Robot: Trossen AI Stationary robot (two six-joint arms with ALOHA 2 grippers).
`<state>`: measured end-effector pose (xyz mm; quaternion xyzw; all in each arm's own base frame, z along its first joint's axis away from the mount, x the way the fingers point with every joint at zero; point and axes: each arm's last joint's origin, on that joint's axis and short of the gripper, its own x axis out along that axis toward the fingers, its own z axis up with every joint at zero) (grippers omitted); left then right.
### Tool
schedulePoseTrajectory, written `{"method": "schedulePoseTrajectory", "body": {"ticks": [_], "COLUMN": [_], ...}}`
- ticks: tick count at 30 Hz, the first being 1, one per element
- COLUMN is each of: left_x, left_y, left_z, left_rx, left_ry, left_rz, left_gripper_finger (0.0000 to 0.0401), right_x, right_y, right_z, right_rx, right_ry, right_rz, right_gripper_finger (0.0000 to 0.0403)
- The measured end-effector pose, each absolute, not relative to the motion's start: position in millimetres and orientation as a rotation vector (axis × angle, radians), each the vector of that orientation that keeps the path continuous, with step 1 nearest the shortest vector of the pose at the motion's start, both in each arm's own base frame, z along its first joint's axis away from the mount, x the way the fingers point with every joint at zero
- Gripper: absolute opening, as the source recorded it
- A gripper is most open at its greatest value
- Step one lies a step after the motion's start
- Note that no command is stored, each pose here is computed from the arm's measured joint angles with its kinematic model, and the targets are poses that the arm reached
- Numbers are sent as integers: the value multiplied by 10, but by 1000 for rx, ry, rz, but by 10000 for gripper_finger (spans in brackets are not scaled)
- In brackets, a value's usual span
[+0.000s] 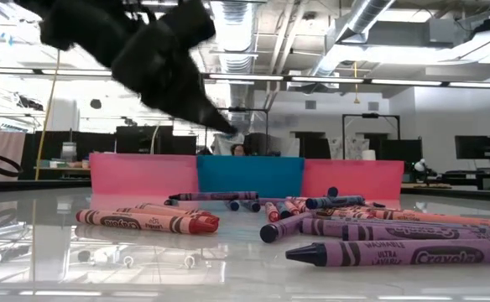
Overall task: Sort crayons
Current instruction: Put the blue crayon into the yellow bin
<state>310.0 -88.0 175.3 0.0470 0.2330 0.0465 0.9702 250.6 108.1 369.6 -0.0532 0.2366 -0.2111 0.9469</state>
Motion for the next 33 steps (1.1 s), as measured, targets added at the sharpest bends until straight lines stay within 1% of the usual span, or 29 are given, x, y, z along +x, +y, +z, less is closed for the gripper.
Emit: {"method": "schedulePoseTrajectory", "body": {"ticks": [4,9,13,16,21,26,33], "left_x": [2917,2670,2502,2419,2376,2369,2370], "left_y": [-883,-854,-822,-803,-788,-804,-805], "left_z": [2020,2279,2327,2318,2292,2323,2321], "left_rx": [104,27,-21,-38,-55,-18,-13], "left_ry": [359,101,-85,-185,-232,-267,-265], "left_rz": [154,148,112,83,75,18,16], "left_gripper_finger": [11,11,15,15,16,17,17], "right_x": [2414,2344,2360,2423,2530,2621,2776], "right_y": [1155,1273,1302,1319,1284,1124,885], "right_z": [3644,3422,3176,3007,2790,2702,2733], "right_rx": [-129,-129,-41,43,116,198,281], "right_ry": [458,416,373,307,174,42,2], "right_rz": [-522,-578,-607,-604,-583,-528,-267], "right_gripper_finger": [133,133,133,133,133,133,133]}}
